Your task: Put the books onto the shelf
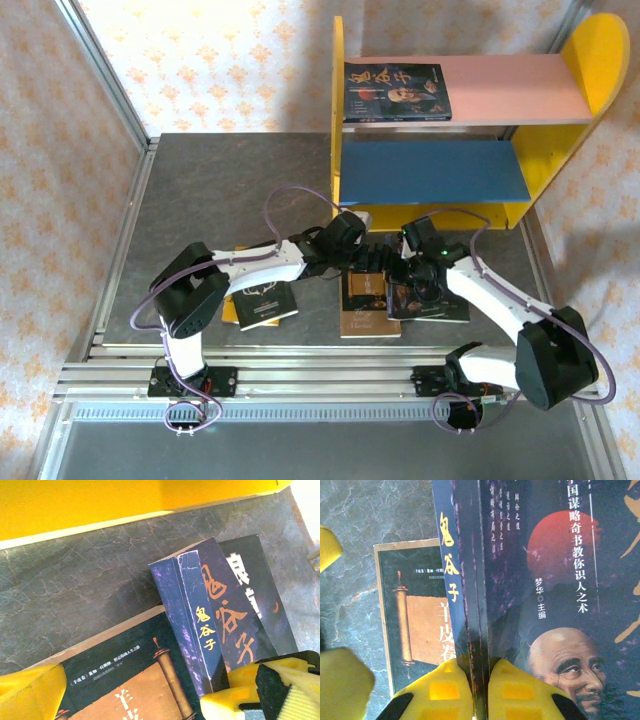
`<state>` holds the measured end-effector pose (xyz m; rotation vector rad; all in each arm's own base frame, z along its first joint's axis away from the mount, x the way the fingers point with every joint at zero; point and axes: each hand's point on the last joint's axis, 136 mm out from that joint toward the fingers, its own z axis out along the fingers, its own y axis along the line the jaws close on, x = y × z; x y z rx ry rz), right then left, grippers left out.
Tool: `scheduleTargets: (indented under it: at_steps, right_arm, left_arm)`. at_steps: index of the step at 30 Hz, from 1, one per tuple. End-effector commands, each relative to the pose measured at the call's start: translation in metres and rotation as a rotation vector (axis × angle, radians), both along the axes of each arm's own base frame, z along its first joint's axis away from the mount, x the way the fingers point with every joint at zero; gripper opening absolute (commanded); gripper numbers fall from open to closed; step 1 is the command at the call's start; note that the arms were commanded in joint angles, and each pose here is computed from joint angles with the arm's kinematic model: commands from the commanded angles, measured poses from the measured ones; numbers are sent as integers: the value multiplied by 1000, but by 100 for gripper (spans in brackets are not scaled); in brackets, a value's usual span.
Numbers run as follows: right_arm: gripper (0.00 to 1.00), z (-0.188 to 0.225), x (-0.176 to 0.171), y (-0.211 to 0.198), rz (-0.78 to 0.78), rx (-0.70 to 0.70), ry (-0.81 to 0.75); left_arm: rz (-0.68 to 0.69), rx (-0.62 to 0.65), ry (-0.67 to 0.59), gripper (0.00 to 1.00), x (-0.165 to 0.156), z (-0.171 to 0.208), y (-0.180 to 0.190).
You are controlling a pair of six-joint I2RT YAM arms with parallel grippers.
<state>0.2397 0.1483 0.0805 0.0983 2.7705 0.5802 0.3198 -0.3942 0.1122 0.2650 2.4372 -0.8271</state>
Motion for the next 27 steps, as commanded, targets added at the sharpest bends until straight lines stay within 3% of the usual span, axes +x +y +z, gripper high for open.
scheduleTargets:
  at_steps: [1,6,8,15,19,22,27]
  right_arm:
    - [9,30,-2,33,101,174,-71]
    - [9,36,-4,36,113,199,-93]
    - [9,35,-4,36,113,199,-93]
    - [10,36,-6,38,129,210,-96]
    - [11,34,-5,31,103,179,-97]
    - [11,33,-6,27,91,163,-97]
    - [11,29,-9,17,59,121,-93]
  left_arm:
    - [-24,-100,-14,98,5,11,-28]
    - [-33,-157,-18,90,8,22,-40]
    - [-36,-156,3,85,10,9,-45]
    - [-31,-199,4,80,19,10,-59]
    - [-18,-198,14,81,22,5,-61]
    - [-2,-203,16,88,23,4,-59]
    - [105,-173,-8,96,30,2,-29]
